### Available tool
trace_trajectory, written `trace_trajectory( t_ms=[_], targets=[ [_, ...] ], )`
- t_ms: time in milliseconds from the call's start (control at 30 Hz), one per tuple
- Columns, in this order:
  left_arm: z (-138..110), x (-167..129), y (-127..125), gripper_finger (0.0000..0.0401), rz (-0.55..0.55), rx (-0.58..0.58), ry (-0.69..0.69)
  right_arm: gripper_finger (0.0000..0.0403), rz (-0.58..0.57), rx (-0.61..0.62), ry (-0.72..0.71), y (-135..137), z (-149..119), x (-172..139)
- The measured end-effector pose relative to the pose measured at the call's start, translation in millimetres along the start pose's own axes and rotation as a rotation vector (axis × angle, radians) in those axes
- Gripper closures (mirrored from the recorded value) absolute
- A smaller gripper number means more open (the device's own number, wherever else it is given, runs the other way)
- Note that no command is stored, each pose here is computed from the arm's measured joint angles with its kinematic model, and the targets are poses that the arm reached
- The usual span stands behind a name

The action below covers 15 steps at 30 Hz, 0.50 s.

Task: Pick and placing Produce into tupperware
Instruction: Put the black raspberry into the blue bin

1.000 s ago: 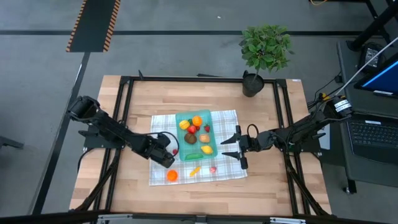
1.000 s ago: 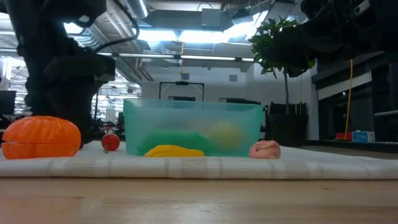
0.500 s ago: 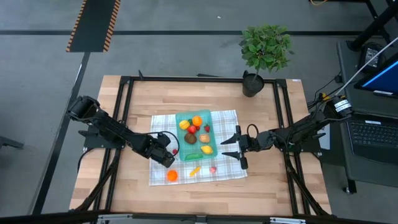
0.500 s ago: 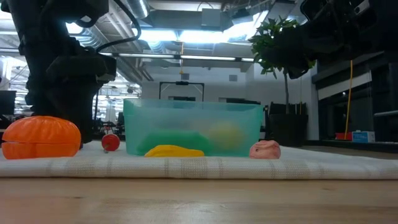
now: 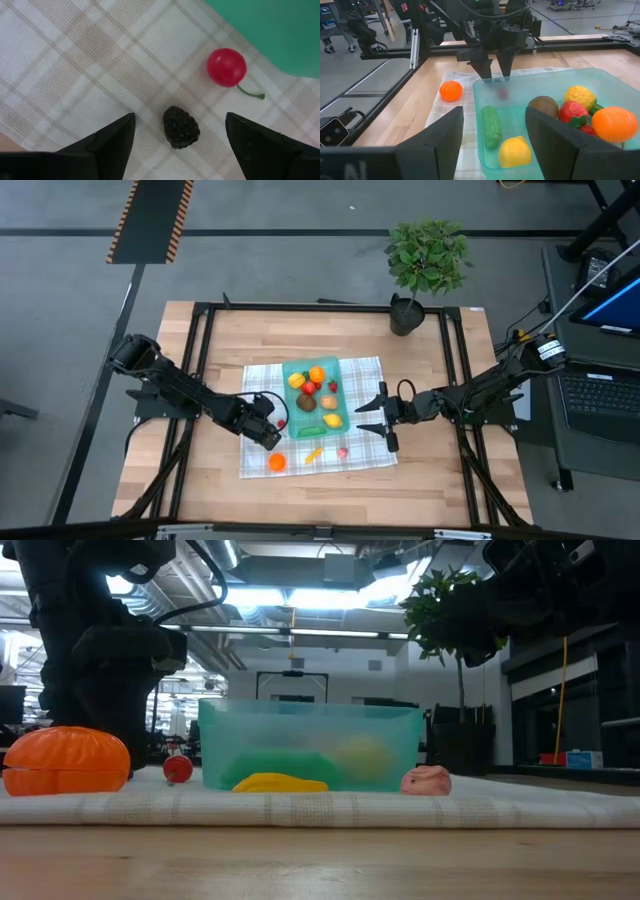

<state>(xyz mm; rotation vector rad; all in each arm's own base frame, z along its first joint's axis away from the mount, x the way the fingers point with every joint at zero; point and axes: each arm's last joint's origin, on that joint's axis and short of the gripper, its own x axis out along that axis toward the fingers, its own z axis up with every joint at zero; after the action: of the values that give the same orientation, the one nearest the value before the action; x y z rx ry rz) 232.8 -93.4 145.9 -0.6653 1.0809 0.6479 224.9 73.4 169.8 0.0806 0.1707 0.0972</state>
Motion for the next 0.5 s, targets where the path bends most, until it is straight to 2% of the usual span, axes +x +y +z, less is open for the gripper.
trace_trajectory(
  t_ms=[267,500],
  targets=[
    [0.0,0.0,0.0,0.0137,0.000,-0.001,0.000,0.0187,0.000,0.000,0.000,0.0,0.0,0.0],
    [-1.2,5.1,0.7,0.0144,0.030,0.006,-0.007,0.0187,0.000,0.000,0.000,0.0,0.0,0.0]
  ],
)
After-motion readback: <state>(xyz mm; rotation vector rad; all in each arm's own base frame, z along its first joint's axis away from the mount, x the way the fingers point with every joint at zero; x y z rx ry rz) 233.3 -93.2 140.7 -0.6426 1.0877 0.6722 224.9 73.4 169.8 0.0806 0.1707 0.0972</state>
